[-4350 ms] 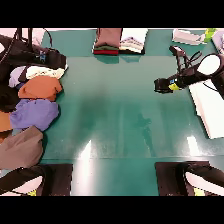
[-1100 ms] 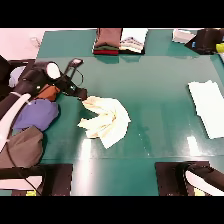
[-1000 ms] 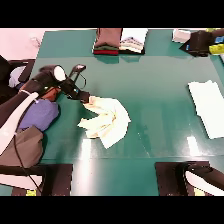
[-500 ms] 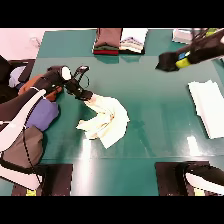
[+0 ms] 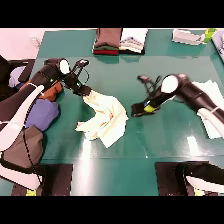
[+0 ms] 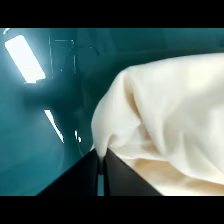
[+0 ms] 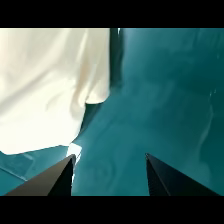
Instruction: Fold the shirts.
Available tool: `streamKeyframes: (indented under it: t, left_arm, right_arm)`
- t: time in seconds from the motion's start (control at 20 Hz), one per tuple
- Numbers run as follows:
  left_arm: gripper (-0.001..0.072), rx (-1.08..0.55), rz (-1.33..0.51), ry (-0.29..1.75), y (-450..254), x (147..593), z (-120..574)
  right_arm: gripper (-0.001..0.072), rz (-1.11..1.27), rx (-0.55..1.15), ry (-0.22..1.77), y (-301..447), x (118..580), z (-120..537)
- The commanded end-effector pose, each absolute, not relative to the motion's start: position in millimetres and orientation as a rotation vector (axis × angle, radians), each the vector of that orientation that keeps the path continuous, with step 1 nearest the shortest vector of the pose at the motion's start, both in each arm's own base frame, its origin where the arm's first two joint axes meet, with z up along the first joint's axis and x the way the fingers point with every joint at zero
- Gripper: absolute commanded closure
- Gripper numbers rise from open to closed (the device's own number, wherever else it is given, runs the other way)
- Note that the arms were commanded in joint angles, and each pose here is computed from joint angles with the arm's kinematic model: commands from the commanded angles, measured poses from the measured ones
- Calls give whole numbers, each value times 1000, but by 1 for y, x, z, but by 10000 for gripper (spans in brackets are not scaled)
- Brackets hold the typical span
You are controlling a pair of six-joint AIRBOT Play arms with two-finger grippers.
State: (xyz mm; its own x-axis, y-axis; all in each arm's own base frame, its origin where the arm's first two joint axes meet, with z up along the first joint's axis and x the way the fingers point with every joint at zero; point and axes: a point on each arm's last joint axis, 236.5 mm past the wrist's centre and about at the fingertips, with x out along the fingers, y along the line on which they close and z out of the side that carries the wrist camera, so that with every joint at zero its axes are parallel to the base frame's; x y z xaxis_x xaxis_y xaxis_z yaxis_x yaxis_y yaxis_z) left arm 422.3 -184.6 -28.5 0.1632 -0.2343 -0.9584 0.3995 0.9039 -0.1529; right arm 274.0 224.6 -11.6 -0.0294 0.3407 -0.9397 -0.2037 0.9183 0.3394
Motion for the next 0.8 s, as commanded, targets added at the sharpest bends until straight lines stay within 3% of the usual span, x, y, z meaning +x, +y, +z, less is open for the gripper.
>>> streamKeyframes:
  t: [0.0, 0.2, 0.25, 0.4, 0.45, 0.6, 0.75]
  left_arm:
    - [683, 148, -453, 1336, -184, 422, -28]
    - [683, 148, -454, 1339, -184, 421, -28]
    - [683, 148, -454, 1339, -184, 421, -28]
    - [683, 148, -454, 1339, -184, 421, -27]
    - [683, 148, -454, 1340, -184, 421, -27]
    - [683, 151, -454, 1295, -183, 424, -10]
    - [684, 203, -416, 1076, -170, 441, 70]
  right_arm:
    - [210, 449, 75, 1607, 259, 248, -51]
    - [215, 446, 54, 1628, 284, 237, -78]
    - [252, 450, 48, 1625, 288, 236, -83]
    - [522, 466, 56, 1574, 300, 244, -88]
    - [672, 469, 62, 1553, 302, 248, -87]
    - [697, 451, 89, 1530, 294, 258, -77]
    - [697, 395, 110, 1408, 252, 287, -25]
